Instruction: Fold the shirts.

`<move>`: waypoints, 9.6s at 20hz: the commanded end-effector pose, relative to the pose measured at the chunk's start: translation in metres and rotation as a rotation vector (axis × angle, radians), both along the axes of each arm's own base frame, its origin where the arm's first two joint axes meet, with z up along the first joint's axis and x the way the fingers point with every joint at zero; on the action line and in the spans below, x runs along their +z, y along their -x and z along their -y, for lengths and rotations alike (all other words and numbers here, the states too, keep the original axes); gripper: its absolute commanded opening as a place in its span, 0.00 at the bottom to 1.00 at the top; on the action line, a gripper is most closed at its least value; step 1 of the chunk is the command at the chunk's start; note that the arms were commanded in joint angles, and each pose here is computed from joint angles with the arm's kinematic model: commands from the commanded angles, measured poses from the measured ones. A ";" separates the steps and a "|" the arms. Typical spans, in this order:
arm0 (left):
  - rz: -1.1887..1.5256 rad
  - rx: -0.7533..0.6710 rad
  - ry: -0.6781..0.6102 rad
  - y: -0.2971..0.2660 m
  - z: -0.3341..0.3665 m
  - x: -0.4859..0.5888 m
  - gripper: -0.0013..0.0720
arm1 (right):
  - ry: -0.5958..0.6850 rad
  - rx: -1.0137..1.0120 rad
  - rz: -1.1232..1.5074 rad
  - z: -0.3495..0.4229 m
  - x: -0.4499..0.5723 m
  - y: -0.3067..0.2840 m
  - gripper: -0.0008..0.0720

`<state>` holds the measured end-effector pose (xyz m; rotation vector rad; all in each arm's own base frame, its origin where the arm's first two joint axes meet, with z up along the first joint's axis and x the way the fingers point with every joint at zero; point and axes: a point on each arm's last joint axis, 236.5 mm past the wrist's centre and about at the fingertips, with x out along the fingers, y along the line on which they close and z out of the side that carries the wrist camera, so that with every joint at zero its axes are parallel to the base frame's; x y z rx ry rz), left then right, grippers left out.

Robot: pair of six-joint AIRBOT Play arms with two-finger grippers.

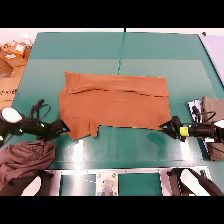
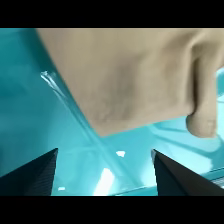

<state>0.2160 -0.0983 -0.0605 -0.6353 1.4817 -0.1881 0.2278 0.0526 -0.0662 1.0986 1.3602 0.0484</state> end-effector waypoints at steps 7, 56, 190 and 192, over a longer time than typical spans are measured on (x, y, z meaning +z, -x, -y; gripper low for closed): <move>0.139 0.154 0.090 -0.012 0.047 -0.032 0.73 | 0.110 -0.181 0.042 0.029 -0.024 -0.018 0.68; 0.400 -0.164 -0.167 -0.286 0.041 0.019 0.06 | 0.271 -0.069 0.265 0.090 -0.011 -0.294 0.06; 0.519 -0.324 0.163 -0.299 0.003 0.182 0.06 | 0.487 -0.581 0.070 0.360 0.251 -0.086 0.04; 0.516 -0.326 0.167 -0.298 0.004 0.182 0.06 | 0.502 -0.612 -0.112 0.358 0.234 -0.047 0.03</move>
